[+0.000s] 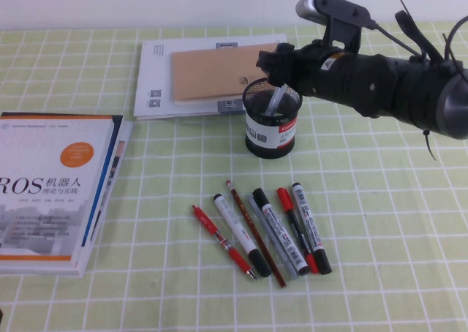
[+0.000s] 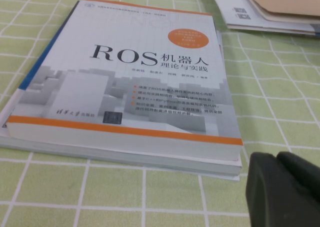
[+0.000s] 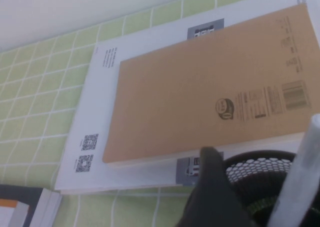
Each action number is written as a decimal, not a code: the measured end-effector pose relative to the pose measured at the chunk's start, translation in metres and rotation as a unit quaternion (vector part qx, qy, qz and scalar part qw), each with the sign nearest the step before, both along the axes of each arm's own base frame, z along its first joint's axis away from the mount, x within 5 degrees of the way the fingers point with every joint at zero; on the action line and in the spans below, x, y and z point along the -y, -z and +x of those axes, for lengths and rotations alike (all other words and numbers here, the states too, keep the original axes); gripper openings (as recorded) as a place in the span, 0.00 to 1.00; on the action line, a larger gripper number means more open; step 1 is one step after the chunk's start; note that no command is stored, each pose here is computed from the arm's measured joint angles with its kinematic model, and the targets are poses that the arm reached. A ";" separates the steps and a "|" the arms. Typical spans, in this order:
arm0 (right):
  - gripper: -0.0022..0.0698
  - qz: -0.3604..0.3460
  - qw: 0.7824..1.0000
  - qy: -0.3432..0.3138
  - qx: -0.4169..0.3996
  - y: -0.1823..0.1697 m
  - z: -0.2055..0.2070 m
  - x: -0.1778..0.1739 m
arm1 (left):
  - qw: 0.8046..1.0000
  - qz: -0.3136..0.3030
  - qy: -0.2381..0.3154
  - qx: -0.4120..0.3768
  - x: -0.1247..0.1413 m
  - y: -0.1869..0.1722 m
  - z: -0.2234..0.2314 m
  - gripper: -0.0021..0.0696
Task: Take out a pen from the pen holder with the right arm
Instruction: 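Take a marker out of the pen holder and lay it on the table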
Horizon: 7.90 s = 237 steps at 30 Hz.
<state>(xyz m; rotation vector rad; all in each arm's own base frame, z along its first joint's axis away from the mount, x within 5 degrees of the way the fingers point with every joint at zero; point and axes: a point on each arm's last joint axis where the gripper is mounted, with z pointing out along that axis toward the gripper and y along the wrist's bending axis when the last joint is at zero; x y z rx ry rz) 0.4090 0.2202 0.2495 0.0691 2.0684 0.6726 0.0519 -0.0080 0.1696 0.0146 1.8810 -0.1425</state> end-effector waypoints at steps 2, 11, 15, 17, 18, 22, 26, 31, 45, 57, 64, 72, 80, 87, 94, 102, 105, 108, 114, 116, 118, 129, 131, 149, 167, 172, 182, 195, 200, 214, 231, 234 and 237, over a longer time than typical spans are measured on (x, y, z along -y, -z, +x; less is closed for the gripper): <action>0.55 -0.001 1.000 -0.001 -0.002 0.003 0.003 -0.002 | 1.000 0.000 0.000 0.000 0.000 0.000 0.000 0.02; 0.55 -0.007 1.000 0.007 -0.018 0.014 0.014 0.004 | 1.000 0.000 0.000 0.000 0.000 0.000 0.000 0.02; 0.55 -0.008 1.000 0.012 -0.021 0.015 0.016 0.009 | 1.000 0.000 0.000 0.000 0.000 0.000 0.000 0.02; 0.55 -0.008 1.000 0.013 -0.020 0.015 0.017 0.010 | 1.000 0.000 0.000 0.000 0.000 0.000 0.000 0.02; 0.55 -0.008 1.000 0.013 -0.020 0.015 0.017 0.010 | 1.000 0.000 0.000 0.000 0.000 0.000 0.000 0.02; 0.55 -0.004 1.000 0.014 -0.013 0.012 0.022 0.008 | 1.000 0.000 0.000 0.000 0.000 0.000 0.000 0.02; 0.55 -0.003 1.000 0.014 -0.011 0.014 0.028 0.005 | 1.000 0.000 0.000 0.000 0.000 0.000 0.000 0.02; 0.55 -0.007 1.000 0.011 -0.020 0.022 0.033 0.003 | 1.000 0.000 0.000 0.000 0.000 0.000 0.000 0.02; 0.35 -0.008 1.000 0.012 -0.018 0.022 0.034 0.003 | 1.000 0.000 0.000 0.000 0.000 0.000 0.000 0.02; 0.15 -0.015 1.000 0.007 -0.012 0.019 0.033 0.003 | 1.000 0.000 0.000 0.000 0.000 0.000 0.000 0.02; 0.15 -0.034 0.999 -0.015 0.033 -0.027 0.019 0.009 | 1.000 0.000 0.000 0.000 0.000 0.000 0.000 0.02; 0.15 -0.071 0.992 -0.044 0.089 -0.108 -0.021 0.027 | 1.000 0.000 0.000 0.000 0.000 0.000 0.000 0.02; 0.15 -0.136 0.983 -0.098 0.075 -0.167 -0.090 0.039 | 1.000 0.000 0.000 0.000 0.000 0.000 0.000 0.02; 0.15 -0.198 0.965 -0.167 -0.034 -0.158 -0.127 0.029 | 1.000 0.000 0.000 0.000 0.000 0.000 0.000 0.02; 0.15 -0.233 0.940 -0.229 -0.100 -0.127 -0.136 -0.002 | 1.000 0.000 0.000 0.000 0.000 0.000 0.000 0.02; 0.15 -0.258 0.903 -0.308 -0.151 -0.062 -0.134 -0.060 | 1.000 0.000 0.000 0.000 0.000 0.000 0.000 0.02; 0.15 -0.252 0.898 -0.330 -0.142 -0.043 -0.128 -0.077 | 1.000 0.000 0.000 0.000 0.000 0.000 0.000 0.02; 0.15 -0.242 0.893 -0.354 -0.140 -0.023 -0.125 -0.092 | 1.000 0.000 0.000 0.000 0.000 0.000 0.000 0.02; 0.15 -0.251 0.880 -0.378 -0.143 0.011 -0.108 -0.116 | 1.000 0.000 0.000 0.000 0.000 0.000 0.000 0.02; 0.15 -0.255 0.876 -0.384 -0.144 0.018 -0.103 -0.122 | 1.000 0.000 0.000 0.000 0.000 0.000 0.000 0.02; 0.15 -0.258 0.872 -0.389 -0.147 0.023 -0.098 -0.127 | 1.000 0.000 0.000 0.000 0.000 0.000 0.000 0.02; 0.15 -0.274 0.863 -0.396 -0.151 0.052 -0.084 -0.142 | 1.000 0.000 0.000 0.000 0.000 0.000 0.000 0.02; 0.15 -0.276 0.864 -0.395 -0.150 0.055 -0.083 -0.143 | 1.000 0.000 0.000 0.000 0.000 0.000 0.000 0.02; 0.41 -0.277 0.877 -0.358 -0.161 0.054 -0.065 -0.125 | 1.000 0.000 0.000 0.000 0.000 0.000 0.000 0.02; 0.02 -0.218 0.940 -0.263 0.014 -0.099 -0.205 0.032 | 1.000 0.000 0.000 0.000 0.000 0.000 0.000 0.02; 0.01 -0.193 0.959 -0.205 0.041 -0.107 -0.252 0.086 | 1.000 0.000 0.000 0.000 0.000 0.000 0.000 0.02; 0.01 -0.152 0.974 -0.158 0.056 -0.070 -0.323 0.152 | 1.000 0.000 0.000 0.000 0.000 0.000 0.000 0.02; 0.01 -0.174 0.972 -0.141 0.071 -0.017 -0.332 0.166 | 1.000 0.000 0.000 0.000 0.000 0.000 0.000 0.02; 0.01 -0.197 0.974 -0.077 0.081 0.004 -0.325 0.177 | 1.000 0.000 0.000 0.000 0.000 0.000 0.000 0.02; 0.01 -0.174 0.950 0.170 0.193 0.059 -0.346 0.221 | 1.000 0.000 0.000 0.000 0.000 0.000 0.000 0.02; 0.01 -0.159 0.947 0.185 0.209 0.060 -0.352 0.223 | 1.000 0.000 0.000 0.000 0.000 0.000 0.000 0.02; 0.01 -0.176 0.947 0.165 0.212 0.061 -0.352 0.220 | 1.000 0.000 0.000 0.000 0.000 0.000 0.000 0.02; 0.01 -0.210 0.949 0.127 0.197 0.066 -0.353 0.216 | 1.000 0.000 0.000 0.000 0.000 0.000 0.000 0.02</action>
